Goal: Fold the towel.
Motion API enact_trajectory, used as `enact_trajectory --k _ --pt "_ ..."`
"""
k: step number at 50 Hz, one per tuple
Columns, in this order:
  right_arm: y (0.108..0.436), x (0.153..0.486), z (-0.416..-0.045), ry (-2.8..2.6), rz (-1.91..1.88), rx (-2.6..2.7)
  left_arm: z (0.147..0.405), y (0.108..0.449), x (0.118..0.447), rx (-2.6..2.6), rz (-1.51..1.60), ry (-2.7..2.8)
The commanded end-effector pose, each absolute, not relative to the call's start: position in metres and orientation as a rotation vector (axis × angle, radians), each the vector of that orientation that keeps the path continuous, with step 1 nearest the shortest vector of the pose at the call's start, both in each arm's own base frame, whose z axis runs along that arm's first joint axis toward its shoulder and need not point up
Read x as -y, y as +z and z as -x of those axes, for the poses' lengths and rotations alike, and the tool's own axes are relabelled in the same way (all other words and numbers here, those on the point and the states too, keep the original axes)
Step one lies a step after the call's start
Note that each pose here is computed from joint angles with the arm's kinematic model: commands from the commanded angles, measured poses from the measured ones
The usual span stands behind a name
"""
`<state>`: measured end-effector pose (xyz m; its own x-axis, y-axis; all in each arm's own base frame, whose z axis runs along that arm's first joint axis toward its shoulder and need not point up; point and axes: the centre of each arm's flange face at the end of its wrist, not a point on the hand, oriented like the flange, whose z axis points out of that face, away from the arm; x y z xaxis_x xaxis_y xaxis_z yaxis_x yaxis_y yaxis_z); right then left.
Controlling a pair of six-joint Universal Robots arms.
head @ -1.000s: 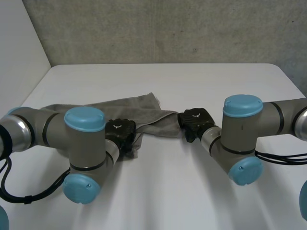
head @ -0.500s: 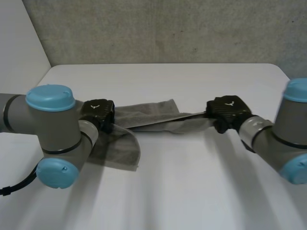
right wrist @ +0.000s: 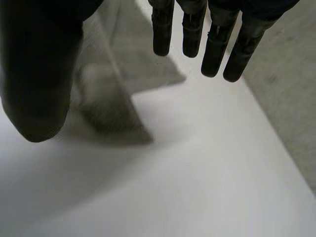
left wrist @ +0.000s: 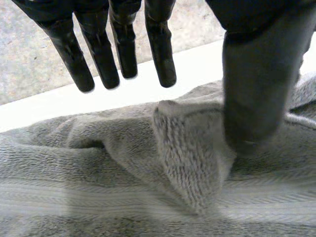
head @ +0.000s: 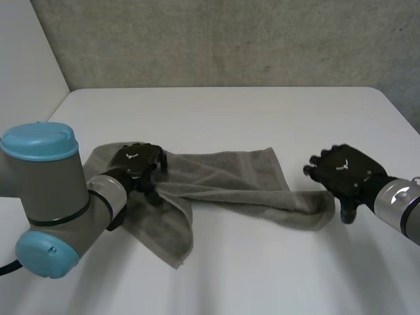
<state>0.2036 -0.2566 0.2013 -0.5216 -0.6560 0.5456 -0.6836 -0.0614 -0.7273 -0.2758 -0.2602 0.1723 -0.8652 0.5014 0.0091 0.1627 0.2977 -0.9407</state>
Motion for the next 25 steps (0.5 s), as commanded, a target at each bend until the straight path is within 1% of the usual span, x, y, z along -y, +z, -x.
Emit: enact_trajectory --k 1,8,10,11,13,16,18,19,21,22,25 --pt "0.236 0.247 -0.216 1.898 -1.387 2.146 0.273 0.179 0.249 2.274 0.606 1.574" --pt "0.241 0.253 -0.218 1.959 -1.277 2.225 0.277 0.189 0.243 2.235 0.603 1.601" --pt "0.234 0.263 -0.22 1.977 -1.204 2.282 0.28 0.194 0.244 2.212 0.554 1.603" --pt "0.234 0.263 -0.22 1.977 -1.203 2.282 0.28 0.194 0.244 2.211 0.554 1.603" --pt "0.222 0.273 -0.225 1.977 -1.143 2.353 0.282 0.196 0.249 2.205 0.462 1.596" --pt "0.215 0.275 -0.229 1.961 -1.131 2.391 0.283 0.197 0.25 2.207 0.414 1.592" --pt "0.202 0.278 -0.231 1.909 -1.115 2.445 0.288 0.188 0.249 2.227 0.372 1.57" --pt "0.202 0.278 -0.231 1.909 -1.115 2.445 0.288 0.188 0.249 2.228 0.372 1.57" --pt "0.188 0.279 -0.231 1.854 -1.117 2.49 0.292 0.177 0.25 2.266 0.366 1.562" --pt "0.188 0.279 -0.231 1.853 -1.117 2.49 0.292 0.177 0.25 2.266 0.366 1.562" --pt "0.174 0.278 -0.232 1.801 -1.126 2.538 0.294 0.166 0.253 2.309 0.358 1.56"
